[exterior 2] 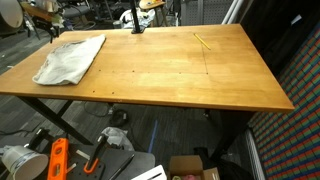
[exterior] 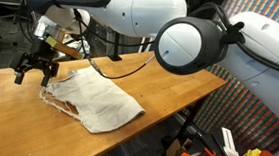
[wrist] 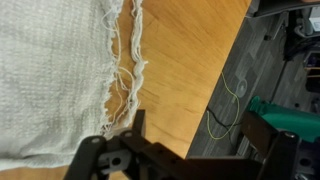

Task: Fold the white towel on the table in half.

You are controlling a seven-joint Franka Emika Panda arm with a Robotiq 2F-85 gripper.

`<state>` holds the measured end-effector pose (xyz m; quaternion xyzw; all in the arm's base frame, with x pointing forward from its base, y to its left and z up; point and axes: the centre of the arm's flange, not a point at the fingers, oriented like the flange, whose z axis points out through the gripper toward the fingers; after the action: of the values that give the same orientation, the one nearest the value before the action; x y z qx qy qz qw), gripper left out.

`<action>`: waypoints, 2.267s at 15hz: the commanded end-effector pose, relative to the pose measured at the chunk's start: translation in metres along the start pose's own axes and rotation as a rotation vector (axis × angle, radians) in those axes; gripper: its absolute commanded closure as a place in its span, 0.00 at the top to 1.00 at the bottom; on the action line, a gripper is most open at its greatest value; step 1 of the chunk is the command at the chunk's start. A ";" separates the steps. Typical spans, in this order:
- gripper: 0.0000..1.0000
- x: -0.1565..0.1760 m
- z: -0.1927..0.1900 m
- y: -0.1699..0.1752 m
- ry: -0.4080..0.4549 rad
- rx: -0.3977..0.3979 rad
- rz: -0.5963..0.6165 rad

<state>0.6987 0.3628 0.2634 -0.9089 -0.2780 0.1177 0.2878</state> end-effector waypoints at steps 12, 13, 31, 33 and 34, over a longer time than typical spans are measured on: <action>1.00 -0.014 -0.071 0.099 0.024 -0.167 0.281; 1.00 -0.020 -0.070 0.109 0.010 -0.172 0.312; 1.00 -0.047 -0.085 0.199 0.124 -0.280 0.447; 1.00 -0.048 -0.092 0.204 0.133 -0.295 0.457; 1.00 -0.049 -0.094 0.207 0.132 -0.303 0.461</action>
<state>0.7691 0.1644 0.2171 -0.9812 -0.0687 0.0977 0.1519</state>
